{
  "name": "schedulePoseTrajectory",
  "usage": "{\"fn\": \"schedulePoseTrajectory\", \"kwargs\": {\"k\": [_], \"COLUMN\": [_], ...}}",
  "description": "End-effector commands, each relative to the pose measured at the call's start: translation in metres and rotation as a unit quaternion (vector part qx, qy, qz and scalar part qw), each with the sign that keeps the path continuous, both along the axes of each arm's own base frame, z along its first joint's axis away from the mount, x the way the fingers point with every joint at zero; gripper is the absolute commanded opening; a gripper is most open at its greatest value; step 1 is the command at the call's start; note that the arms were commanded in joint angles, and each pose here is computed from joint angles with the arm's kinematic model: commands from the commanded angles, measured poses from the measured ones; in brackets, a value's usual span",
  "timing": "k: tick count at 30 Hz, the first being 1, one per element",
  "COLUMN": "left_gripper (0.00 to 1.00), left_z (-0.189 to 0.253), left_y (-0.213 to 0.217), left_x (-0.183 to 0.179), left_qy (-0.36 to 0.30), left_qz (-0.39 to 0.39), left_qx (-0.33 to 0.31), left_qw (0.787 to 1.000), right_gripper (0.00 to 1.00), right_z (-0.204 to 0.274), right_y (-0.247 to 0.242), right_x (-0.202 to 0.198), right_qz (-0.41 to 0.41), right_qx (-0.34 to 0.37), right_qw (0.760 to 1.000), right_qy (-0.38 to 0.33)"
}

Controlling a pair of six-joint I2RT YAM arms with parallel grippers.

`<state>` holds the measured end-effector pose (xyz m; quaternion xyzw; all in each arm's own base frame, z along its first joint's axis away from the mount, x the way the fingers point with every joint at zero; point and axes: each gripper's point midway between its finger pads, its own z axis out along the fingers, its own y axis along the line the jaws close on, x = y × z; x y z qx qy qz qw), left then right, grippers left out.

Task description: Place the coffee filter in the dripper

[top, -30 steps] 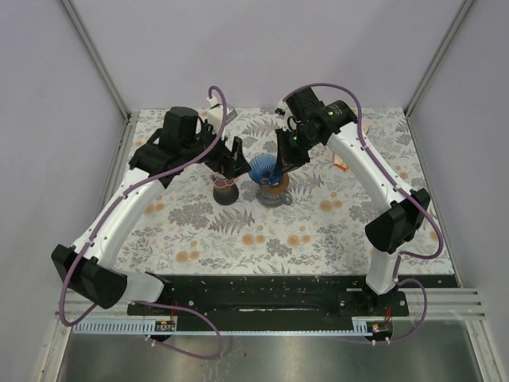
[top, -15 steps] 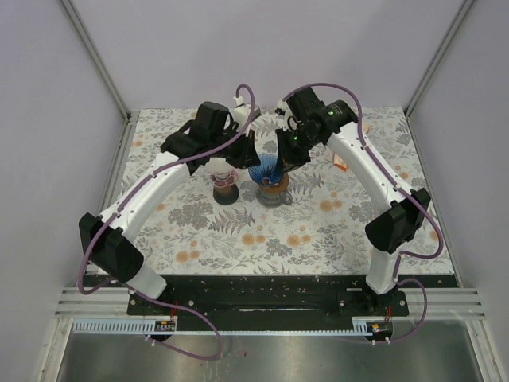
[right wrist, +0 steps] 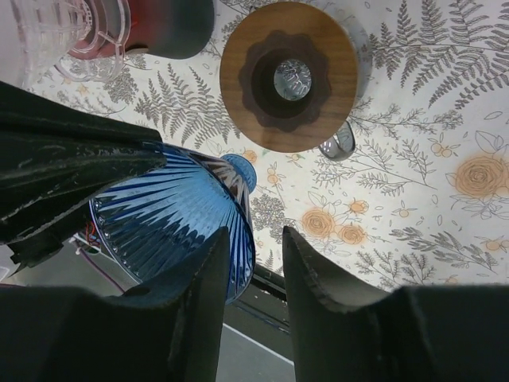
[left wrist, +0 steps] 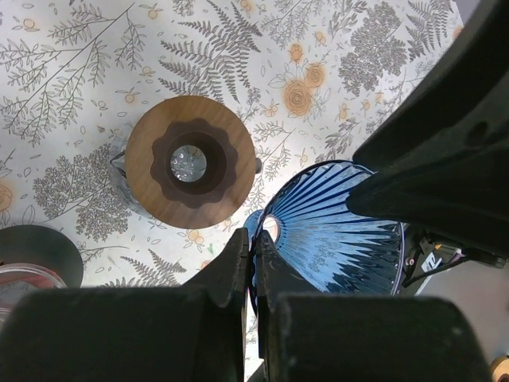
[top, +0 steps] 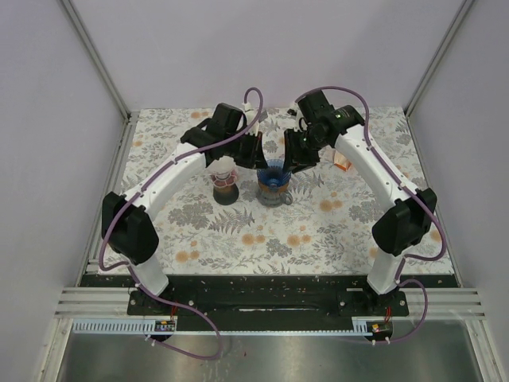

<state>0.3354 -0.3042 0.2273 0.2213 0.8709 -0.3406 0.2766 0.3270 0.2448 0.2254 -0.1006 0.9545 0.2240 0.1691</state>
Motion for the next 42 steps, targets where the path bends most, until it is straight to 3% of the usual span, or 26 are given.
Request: {"fn": "schedulePoseTrajectory", "kwargs": {"k": [1, 5, 12, 15, 26, 42], "left_gripper": [0.00, 0.00, 0.00, 0.00, 0.00, 0.00], "left_z": [0.031, 0.030, 0.014, 0.008, -0.001, 0.012], "left_y": [-0.005, -0.002, -0.009, -0.006, 0.000, -0.009], "left_x": [0.020, 0.036, 0.044, 0.050, 0.061, 0.056], "left_qy": [-0.034, -0.035, -0.008, -0.011, -0.034, -0.052], "left_qz": [0.032, 0.060, 0.065, 0.074, 0.085, 0.059], "left_qx": [-0.030, -0.041, -0.041, -0.031, -0.003, -0.005], "left_qw": [0.998, 0.997, 0.997, 0.997, 0.996, 0.997], "right_gripper": [0.42, 0.37, 0.08, 0.01, 0.00, 0.00], "right_z": [0.020, 0.019, 0.004, -0.002, -0.024, -0.011], "right_y": [-0.007, -0.005, -0.003, -0.009, -0.008, -0.019], "right_x": [0.014, 0.025, 0.041, 0.048, 0.065, 0.065], "right_qz": [-0.013, -0.021, -0.026, -0.037, -0.038, -0.046], "right_qx": [0.006, 0.008, 0.006, 0.000, 0.006, 0.000], "right_qw": [0.998, 0.997, 0.997, 0.997, 0.998, 0.997], "right_qy": [-0.066, -0.080, -0.069, -0.068, -0.048, -0.065]}}
